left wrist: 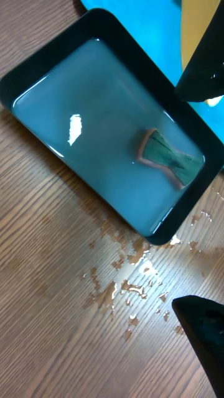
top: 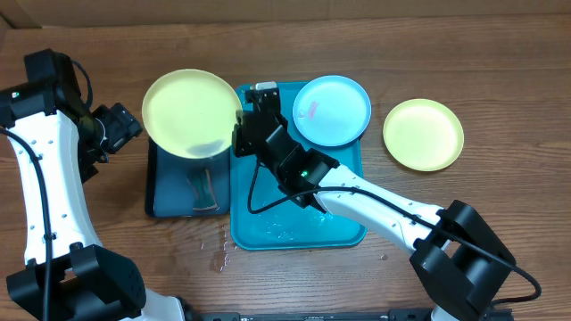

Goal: Clean dirty plates on tray and stack at the side
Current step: 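Swing the yellow plate with the right gripper over to the right side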

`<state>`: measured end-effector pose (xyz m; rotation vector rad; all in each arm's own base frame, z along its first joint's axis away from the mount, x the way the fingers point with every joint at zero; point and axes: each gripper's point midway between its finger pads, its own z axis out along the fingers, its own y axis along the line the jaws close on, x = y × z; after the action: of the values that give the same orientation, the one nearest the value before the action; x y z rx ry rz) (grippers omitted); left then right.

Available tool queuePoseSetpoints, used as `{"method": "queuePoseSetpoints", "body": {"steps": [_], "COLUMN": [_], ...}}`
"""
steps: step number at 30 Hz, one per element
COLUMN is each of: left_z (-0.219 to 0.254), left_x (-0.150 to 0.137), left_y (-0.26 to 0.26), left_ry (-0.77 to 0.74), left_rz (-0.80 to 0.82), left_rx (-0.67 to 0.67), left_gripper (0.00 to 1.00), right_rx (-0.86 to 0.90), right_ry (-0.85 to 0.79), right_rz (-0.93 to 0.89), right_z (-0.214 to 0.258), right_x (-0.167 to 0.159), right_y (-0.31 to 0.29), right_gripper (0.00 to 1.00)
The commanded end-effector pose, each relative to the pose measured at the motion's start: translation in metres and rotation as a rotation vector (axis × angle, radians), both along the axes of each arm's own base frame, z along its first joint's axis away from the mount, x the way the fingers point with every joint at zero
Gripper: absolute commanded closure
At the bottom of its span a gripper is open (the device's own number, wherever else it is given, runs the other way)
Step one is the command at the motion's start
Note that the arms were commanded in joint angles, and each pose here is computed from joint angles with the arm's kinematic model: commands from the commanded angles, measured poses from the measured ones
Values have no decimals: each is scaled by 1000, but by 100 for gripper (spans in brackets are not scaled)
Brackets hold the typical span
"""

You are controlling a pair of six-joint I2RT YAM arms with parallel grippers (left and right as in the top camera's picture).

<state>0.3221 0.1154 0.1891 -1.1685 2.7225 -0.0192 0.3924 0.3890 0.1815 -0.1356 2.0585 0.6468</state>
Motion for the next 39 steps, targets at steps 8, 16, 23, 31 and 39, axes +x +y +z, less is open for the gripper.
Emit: {"method": "queuePoseSetpoints", "body": {"steps": [8, 16, 23, 31, 39], "left_z": [10, 10, 10, 10, 10], "left_x": [-1, -1, -1, -1, -1], "left_y": [3, 3, 3, 3, 3], "left_ry": [-25, -25, -25, -25, -25], "left_rz": [17, 17, 17, 17, 17], "left_rx": [19, 19, 19, 19, 19], "left_gripper": [0, 0, 0, 0, 0], "right_rx": [-77, -190, -305, -369, -289], "right_ry": [-245, -366, -664, -954, -1055], "right_rz": [69, 96, 83, 18, -48], "right_z": [40, 25, 75, 135, 169], "right_x": [13, 26, 34, 29, 20], "right_y": [13, 21, 21, 15, 9], "right_gripper": [96, 96, 96, 96, 96]}}
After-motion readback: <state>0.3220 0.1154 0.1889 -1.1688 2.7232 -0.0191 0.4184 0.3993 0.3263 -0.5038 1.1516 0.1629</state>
